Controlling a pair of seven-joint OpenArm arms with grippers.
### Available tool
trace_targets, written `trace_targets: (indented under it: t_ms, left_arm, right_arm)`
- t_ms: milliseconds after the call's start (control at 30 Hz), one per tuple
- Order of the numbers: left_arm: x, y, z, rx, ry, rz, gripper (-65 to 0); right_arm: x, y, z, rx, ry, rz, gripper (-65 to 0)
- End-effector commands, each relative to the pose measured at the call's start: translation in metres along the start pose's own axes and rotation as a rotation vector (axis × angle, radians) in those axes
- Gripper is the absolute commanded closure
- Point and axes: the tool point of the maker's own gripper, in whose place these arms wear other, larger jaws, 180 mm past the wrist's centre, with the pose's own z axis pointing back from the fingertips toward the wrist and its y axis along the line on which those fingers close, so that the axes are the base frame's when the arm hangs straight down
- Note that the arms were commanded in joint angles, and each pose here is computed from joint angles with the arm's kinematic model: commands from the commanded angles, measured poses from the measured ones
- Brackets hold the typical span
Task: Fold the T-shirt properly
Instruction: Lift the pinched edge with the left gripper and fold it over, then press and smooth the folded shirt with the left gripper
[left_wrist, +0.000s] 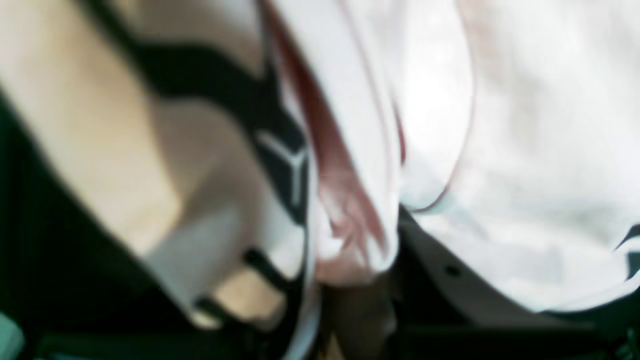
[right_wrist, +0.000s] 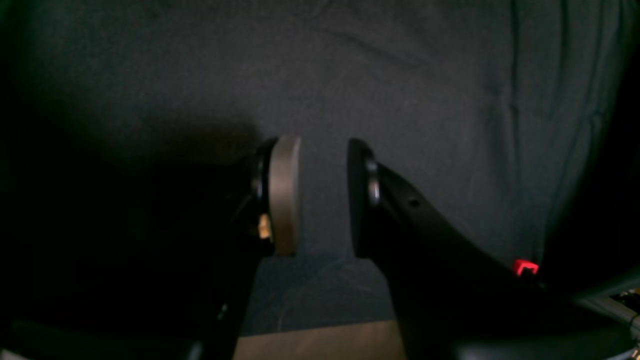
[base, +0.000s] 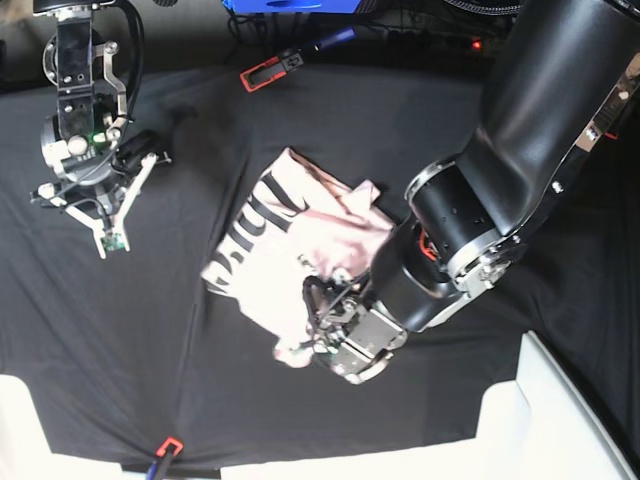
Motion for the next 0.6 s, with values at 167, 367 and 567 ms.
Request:
trace_targets:
  t_ms: [167,367,567]
  left_arm:
    - [0.034,0.033,0.016,0.163,-0.11,-0.113,0.0]
    - [0.069,0.015,0.021,0.243,-0.207,-0.325,0.0]
    - [0.09,-0.018,0.024,0.297,-0.252,-0.552,0.0]
  right_arm:
    - [0.006,-0.006,0.003,-0.02,-0.027,0.001,-15.1]
    - [0.006,-0.006,0.003,-0.021,-0.027,0.002,-15.1]
    - [0.007,-0.007,0.003,-0.023,-0.03,0.003,-15.1]
